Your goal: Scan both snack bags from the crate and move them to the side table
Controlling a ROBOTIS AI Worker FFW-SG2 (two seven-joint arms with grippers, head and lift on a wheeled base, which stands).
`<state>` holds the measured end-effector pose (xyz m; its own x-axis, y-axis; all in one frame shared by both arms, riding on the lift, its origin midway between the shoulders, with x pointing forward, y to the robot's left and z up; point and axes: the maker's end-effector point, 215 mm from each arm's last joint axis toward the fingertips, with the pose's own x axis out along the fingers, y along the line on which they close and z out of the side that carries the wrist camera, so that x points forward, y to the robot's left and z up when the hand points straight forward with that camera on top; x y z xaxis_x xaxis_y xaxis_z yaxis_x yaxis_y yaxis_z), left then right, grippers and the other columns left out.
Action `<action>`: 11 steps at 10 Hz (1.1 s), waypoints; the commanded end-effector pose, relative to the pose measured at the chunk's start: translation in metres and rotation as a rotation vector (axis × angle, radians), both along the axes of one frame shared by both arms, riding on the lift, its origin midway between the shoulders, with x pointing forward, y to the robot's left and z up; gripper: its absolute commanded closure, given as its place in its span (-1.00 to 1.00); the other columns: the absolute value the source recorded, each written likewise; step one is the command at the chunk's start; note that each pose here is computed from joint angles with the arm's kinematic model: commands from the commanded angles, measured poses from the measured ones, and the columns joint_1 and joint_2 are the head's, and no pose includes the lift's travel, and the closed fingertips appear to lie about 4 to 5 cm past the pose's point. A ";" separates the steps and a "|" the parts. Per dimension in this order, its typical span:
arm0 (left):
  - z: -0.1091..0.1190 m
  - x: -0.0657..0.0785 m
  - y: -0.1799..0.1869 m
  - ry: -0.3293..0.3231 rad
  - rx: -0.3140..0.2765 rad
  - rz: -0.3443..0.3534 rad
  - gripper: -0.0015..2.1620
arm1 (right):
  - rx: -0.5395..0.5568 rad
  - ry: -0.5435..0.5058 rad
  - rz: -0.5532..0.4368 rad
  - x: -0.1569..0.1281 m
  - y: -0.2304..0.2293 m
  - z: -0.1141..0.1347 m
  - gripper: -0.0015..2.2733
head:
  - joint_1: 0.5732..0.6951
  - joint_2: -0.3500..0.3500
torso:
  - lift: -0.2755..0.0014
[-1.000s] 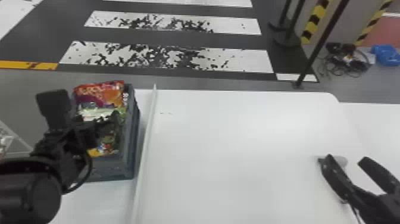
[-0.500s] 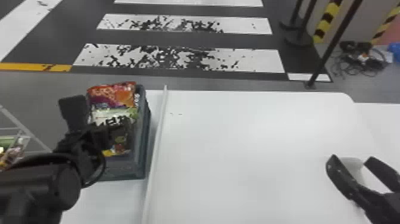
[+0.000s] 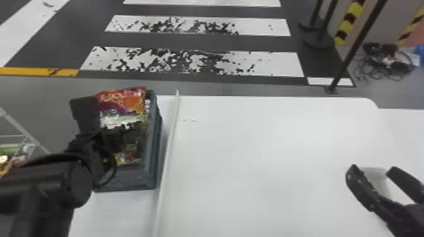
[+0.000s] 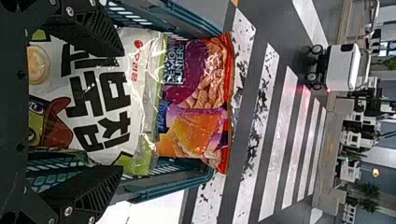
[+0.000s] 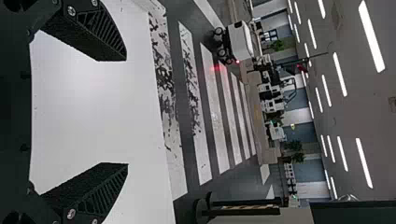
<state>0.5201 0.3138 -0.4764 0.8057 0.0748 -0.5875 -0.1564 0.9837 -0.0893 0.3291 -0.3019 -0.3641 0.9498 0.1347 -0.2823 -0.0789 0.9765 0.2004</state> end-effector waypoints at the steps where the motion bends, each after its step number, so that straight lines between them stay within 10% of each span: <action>1: -0.005 0.000 -0.002 0.013 -0.005 -0.002 -0.87 | 0.000 -0.001 0.000 0.000 0.000 0.000 -0.89 | 1.00 0.05 | 0.78; 11: -0.038 -0.003 0.006 0.093 -0.102 -0.029 -0.65 | 0.002 0.009 0.008 -0.002 0.004 -0.002 -0.89 | 1.00 0.05 | 0.78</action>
